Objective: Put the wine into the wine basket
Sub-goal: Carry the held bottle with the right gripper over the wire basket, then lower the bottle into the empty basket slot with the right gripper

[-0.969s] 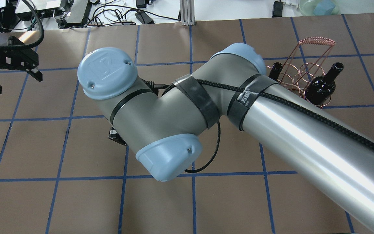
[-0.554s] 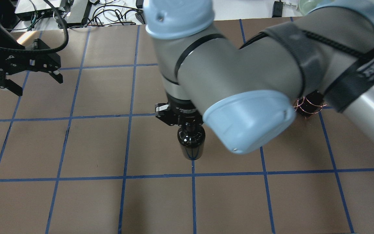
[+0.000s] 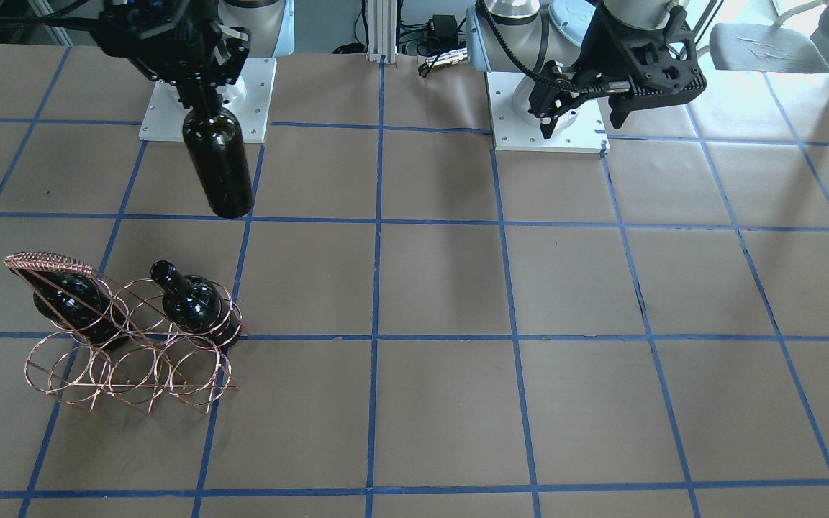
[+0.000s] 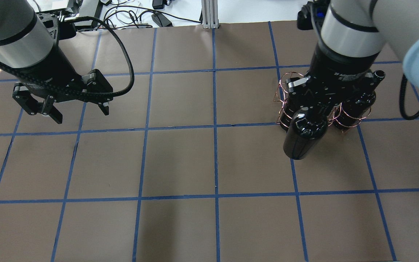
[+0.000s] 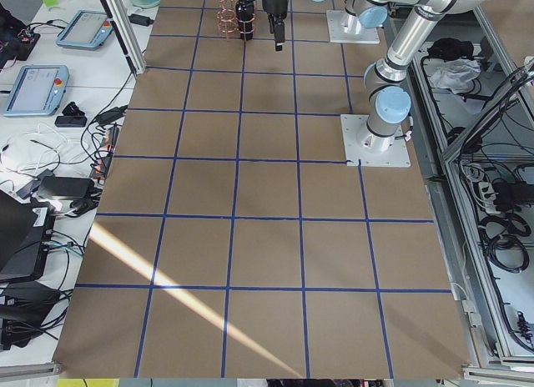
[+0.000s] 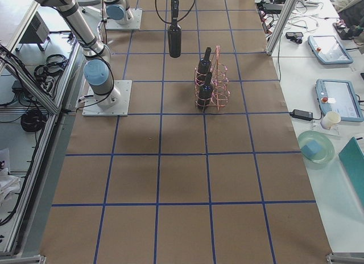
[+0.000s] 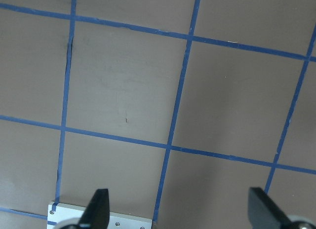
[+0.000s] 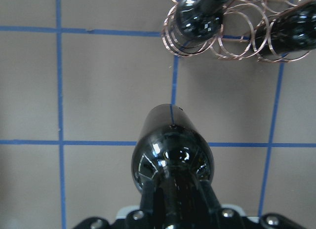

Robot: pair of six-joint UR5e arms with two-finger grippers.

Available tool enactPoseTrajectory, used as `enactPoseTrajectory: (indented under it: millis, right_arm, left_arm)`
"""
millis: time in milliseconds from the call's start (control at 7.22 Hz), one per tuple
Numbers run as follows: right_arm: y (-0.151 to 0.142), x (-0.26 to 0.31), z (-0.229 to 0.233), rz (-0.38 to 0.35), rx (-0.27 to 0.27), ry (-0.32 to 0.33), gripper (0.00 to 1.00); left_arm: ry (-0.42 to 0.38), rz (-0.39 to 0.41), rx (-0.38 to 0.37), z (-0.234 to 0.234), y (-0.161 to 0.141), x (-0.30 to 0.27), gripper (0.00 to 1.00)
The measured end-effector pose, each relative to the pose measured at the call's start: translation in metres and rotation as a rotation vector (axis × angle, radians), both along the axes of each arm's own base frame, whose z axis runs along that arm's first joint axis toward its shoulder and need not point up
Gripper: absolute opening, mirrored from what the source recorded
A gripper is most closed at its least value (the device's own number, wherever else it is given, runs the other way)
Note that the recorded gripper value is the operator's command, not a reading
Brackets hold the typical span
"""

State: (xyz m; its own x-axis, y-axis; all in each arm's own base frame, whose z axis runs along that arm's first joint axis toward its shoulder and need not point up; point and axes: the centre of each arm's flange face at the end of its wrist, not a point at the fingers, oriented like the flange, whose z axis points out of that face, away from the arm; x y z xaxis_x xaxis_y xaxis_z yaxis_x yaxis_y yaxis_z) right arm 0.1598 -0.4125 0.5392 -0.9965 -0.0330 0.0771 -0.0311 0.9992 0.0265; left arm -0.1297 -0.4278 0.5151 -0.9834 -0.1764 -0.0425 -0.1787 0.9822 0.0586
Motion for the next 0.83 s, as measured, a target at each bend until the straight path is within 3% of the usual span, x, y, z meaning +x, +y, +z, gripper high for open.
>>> enactPoseTrajectory:
  millis: [277,554,831]
  right_arm:
    - [-0.021,-0.078,0.009,-0.015,-0.024,-0.009,0.00]
    - [-0.050,-0.124,0.020,-0.054,-0.072,-0.064,0.00]
    - [-0.089,-0.139,0.009,-0.070,-0.066,-0.079,0.00]
  left_arm:
    - [0.002,-0.040,-0.077,0.008,-0.011,0.000,1.00]
    - [-0.002,-0.061,-0.151,0.024,-0.039,0.001,1.00]
    - [0.002,-0.077,-0.133,0.023,-0.057,-0.005,1.00]
